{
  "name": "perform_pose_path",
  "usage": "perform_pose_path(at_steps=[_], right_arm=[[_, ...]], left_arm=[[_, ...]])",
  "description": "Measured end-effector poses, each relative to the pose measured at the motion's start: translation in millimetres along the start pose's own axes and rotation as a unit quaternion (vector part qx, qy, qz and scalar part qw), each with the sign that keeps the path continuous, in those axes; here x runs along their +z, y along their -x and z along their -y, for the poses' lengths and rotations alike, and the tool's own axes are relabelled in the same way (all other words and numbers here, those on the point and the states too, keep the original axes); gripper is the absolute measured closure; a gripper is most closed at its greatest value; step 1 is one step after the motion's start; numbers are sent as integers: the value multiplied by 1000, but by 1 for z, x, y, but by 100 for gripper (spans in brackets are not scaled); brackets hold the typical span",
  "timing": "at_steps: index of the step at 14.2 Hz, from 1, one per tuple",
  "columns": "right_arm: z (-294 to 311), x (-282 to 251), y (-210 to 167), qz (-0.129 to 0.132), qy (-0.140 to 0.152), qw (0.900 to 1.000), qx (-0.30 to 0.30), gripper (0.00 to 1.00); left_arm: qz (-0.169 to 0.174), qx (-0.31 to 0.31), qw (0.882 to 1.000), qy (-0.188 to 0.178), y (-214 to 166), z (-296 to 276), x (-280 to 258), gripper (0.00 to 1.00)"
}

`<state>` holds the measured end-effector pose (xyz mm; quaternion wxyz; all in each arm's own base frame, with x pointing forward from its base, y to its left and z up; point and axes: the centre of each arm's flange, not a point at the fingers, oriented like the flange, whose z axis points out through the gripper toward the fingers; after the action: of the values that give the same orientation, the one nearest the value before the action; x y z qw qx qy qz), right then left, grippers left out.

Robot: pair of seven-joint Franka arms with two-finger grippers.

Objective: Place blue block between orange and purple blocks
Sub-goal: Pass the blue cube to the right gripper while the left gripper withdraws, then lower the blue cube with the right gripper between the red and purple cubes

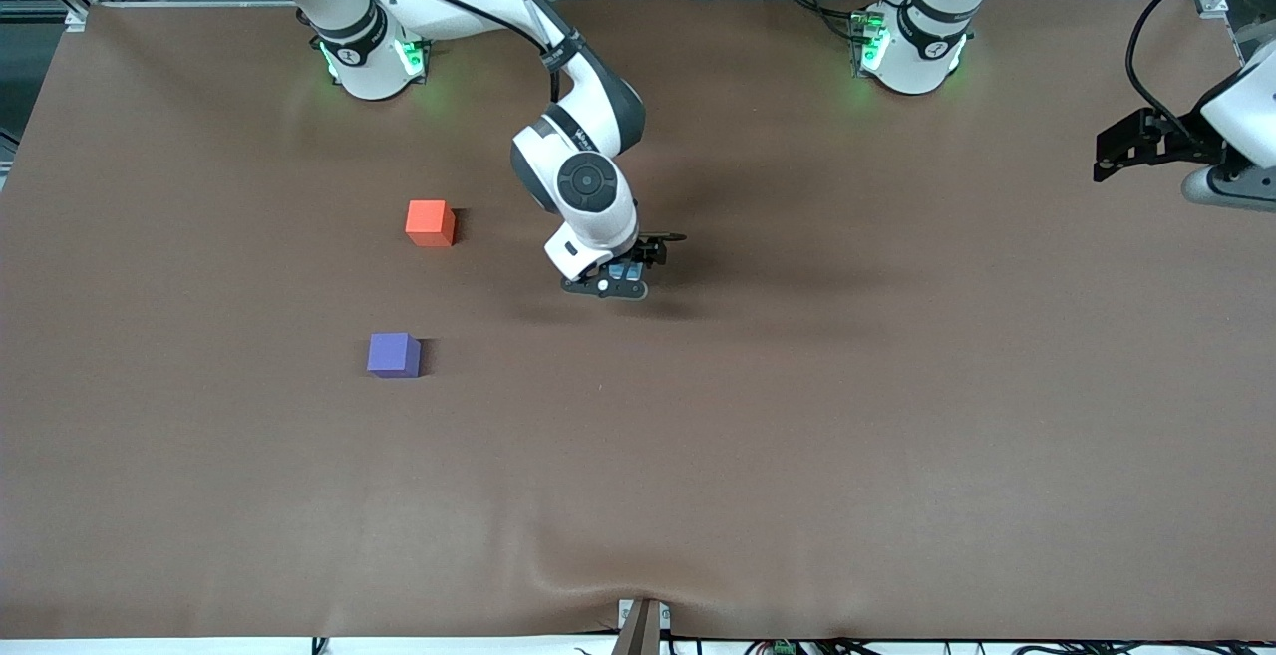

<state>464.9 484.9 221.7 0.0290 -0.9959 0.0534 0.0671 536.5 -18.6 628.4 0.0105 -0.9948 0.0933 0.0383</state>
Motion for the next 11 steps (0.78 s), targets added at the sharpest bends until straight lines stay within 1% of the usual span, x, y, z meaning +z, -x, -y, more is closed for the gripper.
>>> perform_pose_path(at_steps=[1,3,4,5,7,9,11], right_arm=[[1,4,3,-1,0,1000,-2,4],[-2,11,6,0,3,1000,-3,26],[-3,11,6,0,4,1000,-2,38],[-5,8,4,3,7,1000,0,40],[-21,-7,-10,19,22,1000,11,40],[-60,-53,-42,42,29,999,8,40],[-119,-105,-76,54,20,998,-1,41]], left_arm=[[0,-1,1000,1,1,0,-2,0],[8,-4,1000,3,5,3,-7,0],[10,-6,1000,3,7,3,-9,0],[10,-10,1000,3,8,3,-11,0],[12,-14,1000,4,8,3,-10,0],[17,-21,1000,4,5,4,-6,0],[22,-20,1000,5,1,3,0,0]])
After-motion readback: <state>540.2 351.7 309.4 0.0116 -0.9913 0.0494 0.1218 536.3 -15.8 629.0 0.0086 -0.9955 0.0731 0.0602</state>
